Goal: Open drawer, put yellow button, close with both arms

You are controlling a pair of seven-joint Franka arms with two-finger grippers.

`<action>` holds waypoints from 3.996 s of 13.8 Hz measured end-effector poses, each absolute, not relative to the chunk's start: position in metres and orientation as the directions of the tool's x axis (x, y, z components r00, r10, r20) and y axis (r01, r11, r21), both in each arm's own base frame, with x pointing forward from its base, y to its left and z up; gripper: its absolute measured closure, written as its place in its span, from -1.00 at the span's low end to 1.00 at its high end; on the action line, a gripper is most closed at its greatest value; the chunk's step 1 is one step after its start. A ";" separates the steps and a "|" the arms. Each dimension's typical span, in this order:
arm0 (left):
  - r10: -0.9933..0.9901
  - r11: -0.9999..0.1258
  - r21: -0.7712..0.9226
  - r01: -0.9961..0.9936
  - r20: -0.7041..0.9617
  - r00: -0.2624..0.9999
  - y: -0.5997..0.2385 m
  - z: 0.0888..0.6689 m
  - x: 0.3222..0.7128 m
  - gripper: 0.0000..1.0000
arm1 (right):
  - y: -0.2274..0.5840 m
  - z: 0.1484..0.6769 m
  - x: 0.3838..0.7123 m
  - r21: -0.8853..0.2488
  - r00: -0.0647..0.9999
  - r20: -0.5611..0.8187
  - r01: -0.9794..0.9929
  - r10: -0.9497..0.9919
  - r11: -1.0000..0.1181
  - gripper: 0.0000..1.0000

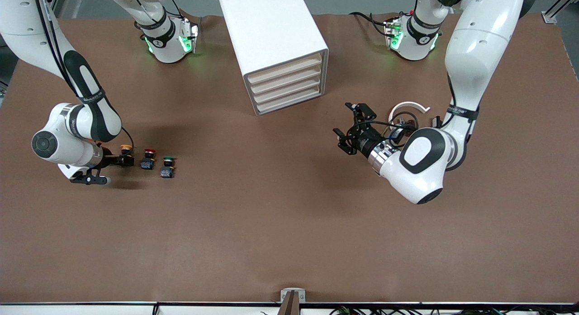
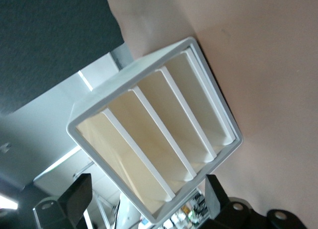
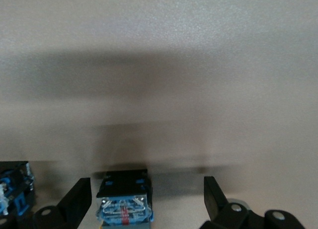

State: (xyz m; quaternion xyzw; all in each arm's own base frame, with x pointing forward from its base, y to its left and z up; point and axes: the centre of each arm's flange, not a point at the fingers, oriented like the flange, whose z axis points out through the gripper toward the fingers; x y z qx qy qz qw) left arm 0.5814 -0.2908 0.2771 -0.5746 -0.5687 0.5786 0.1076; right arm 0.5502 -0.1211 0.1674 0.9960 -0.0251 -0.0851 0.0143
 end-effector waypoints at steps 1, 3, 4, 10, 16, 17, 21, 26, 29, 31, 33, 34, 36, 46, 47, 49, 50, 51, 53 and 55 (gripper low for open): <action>0.780 -0.325 -0.799 0.506 -0.528 -0.334 -0.295 0.265 0.579 -1.00 | -0.119 0.167 0.550 0.031 0.984 -0.173 -0.044 -0.049 -0.999 -1.00; 0.805 -0.298 -0.838 0.457 -0.478 -0.352 -0.314 0.250 0.567 -1.00 | -0.116 0.166 0.549 0.028 0.982 -0.183 -0.040 -0.045 -0.999 -1.00; 0.813 -0.296 -0.847 0.442 -0.467 -0.349 -0.325 0.247 0.562 -1.00 | -0.116 0.165 0.548 0.027 0.981 -0.186 -0.040 -0.044 -0.999 -1.00; 0.855 -0.267 -0.892 0.365 -0.394 -0.338 -0.386 0.249 0.526 -1.00 | -0.114 0.166 0.542 0.022 0.973 -0.227 -0.039 -0.043 -0.999 -0.41; 0.918 -0.068 -0.968 0.242 -0.156 -0.364 -0.417 0.227 0.498 -1.00 | -0.112 0.171 0.541 0.019 0.966 -0.256 -0.037 -0.041 -0.999 0.16; 0.920 -0.043 -0.973 0.228 -0.127 -0.370 -0.419 0.226 0.496 -0.97 | -0.111 0.173 0.543 0.018 0.964 -0.263 -0.036 -0.040 -0.999 0.16; 0.923 0.003 -0.980 0.197 -0.073 -0.377 -0.431 0.230 0.489 -0.62 | -0.100 0.197 0.557 0.019 0.949 -0.314 -0.025 -0.030 -1.000 0.16; 0.939 -0.012 -0.982 0.188 -0.076 -0.336 -0.464 0.237 0.465 -0.38 | -0.070 0.275 0.579 0.058 0.931 -0.357 -0.060 -0.077 -0.996 0.16; 0.944 -0.005 -0.983 0.185 -0.065 -0.322 -0.473 0.238 0.457 -0.12 | -0.041 0.312 0.585 0.095 0.912 -0.391 -0.092 -0.122 -0.991 0.16; 0.947 0.016 -0.984 0.177 -0.042 -0.317 -0.477 0.239 0.453 -0.06 | -0.011 0.334 0.584 0.137 0.901 -0.398 -0.128 -0.173 -0.982 0.16; 0.950 0.024 -0.985 0.172 -0.031 -0.311 -0.480 0.239 0.449 0.04 | 0.027 0.357 0.578 0.187 0.888 -0.400 -0.162 -0.226 -0.969 0.16; 0.952 0.022 -0.985 0.169 -0.031 -0.306 -0.483 0.240 0.447 0.04 | 0.048 0.368 0.573 0.215 0.882 -0.396 -0.181 -0.255 -0.960 0.16; 0.954 0.018 -0.986 0.165 -0.032 -0.297 -0.488 0.242 0.441 0.07 | 0.093 0.389 0.563 0.277 0.868 -0.380 -0.222 -0.319 -0.935 0.16; 0.951 0.050 -0.987 0.154 0.000 -0.310 -0.483 0.242 0.447 0.72 | 0.311 0.441 0.493 0.348 0.772 -0.246 -0.493 -0.586 -0.797 0.16; 0.947 0.053 -0.987 0.154 0.001 -0.320 -0.479 0.242 0.452 0.72 | 0.329 0.450 0.485 0.338 0.747 -0.237 -0.536 -0.621 -0.774 0.16; 0.938 0.057 -0.985 0.160 -0.002 -0.347 -0.467 0.244 0.466 0.72 | 0.358 0.465 0.473 0.312 0.698 -0.253 -0.597 -0.670 -0.739 0.16; 0.932 0.058 -0.984 0.166 -0.006 -0.362 -0.460 0.245 0.475 0.72 | 0.370 0.472 0.468 0.300 0.671 -0.273 -0.621 -0.689 -0.724 0.16; 0.926 0.060 -0.984 0.171 -0.009 -0.378 -0.452 0.247 0.484 0.72 | 0.379 0.478 0.467 0.289 0.640 -0.291 -0.650 -0.711 -0.703 0.16; 0.913 0.061 -0.982 0.180 -0.018 -0.408 -0.438 0.251 0.501 0.72 | 0.391 0.485 0.470 0.267 0.579 -0.310 -0.708 -0.754 -0.654 0.16; 0.900 0.065 -0.980 0.187 -0.023 -0.435 -0.426 0.253 0.514 0.72 | 0.406 0.483 0.471 0.243 0.532 -0.299 -0.760 -0.792 -0.603 0.16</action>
